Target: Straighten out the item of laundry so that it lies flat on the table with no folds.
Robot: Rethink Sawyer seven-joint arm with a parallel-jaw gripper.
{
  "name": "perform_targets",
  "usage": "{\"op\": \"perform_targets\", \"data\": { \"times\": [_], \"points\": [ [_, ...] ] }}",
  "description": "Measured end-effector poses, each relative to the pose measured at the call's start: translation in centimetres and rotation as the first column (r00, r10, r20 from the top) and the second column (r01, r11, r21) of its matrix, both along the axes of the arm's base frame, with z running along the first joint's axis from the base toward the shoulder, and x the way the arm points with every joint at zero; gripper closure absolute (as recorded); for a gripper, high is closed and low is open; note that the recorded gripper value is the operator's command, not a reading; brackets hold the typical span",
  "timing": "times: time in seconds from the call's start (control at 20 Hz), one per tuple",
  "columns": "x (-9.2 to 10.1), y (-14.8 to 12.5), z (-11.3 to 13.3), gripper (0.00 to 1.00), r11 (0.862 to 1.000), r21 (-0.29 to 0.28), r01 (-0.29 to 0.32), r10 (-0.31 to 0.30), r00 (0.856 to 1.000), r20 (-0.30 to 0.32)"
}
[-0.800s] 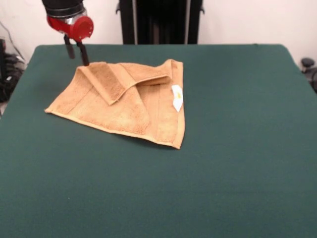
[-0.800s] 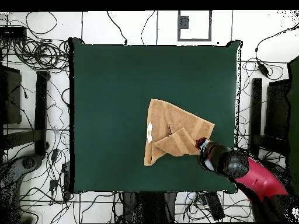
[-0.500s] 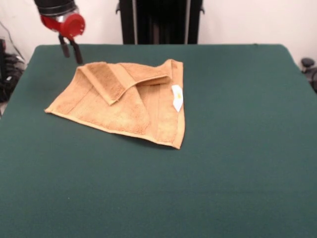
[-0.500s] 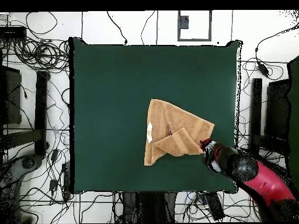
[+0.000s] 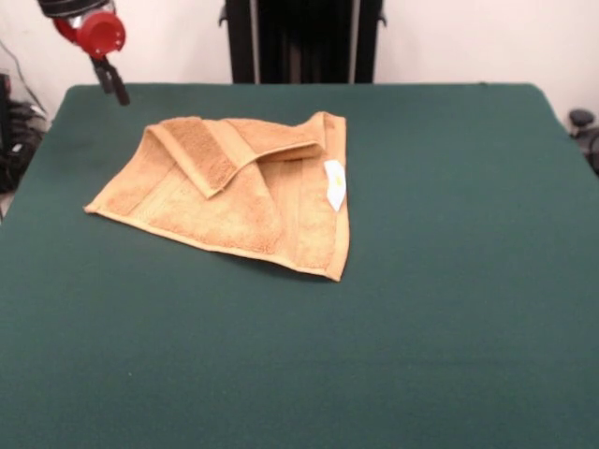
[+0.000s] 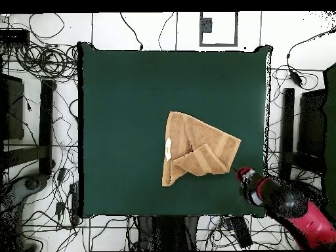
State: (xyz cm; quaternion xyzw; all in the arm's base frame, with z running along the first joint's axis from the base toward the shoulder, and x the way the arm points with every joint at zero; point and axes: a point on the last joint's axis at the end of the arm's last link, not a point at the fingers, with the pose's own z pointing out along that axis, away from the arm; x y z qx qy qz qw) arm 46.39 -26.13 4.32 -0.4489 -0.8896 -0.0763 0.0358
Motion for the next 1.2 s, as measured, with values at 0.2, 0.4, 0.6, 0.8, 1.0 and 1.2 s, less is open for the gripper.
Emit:
{"op": "perform_targets", "data": {
  "times": [0.2, 0.4, 0.6, 0.8, 1.0, 1.2],
  "points": [
    [-0.9, 1.4, -0.3, 0.00, 1.000, 0.027, -0.008, 0.008, 1.000, -0.018],
    [-1.5, 3.5, -0.6, 0.00, 0.999, 0.049, -0.024, 0.025, 1.000, -0.019],
    [-1.6, 4.9, -0.9, 0.00, 0.999, 0.036, -0.035, 0.035, 0.999, 0.008],
    [-1.0, 5.8, -1.1, 0.00, 0.999, 0.005, -0.047, 0.047, 0.998, 0.049],
    [0.2, 6.8, -1.8, 0.00, 0.996, -0.053, -0.065, 0.070, 0.992, 0.108],
    [1.6, 8.6, -3.3, 0.00, 0.987, -0.135, -0.083, 0.107, 0.977, 0.186]
  ]
}}
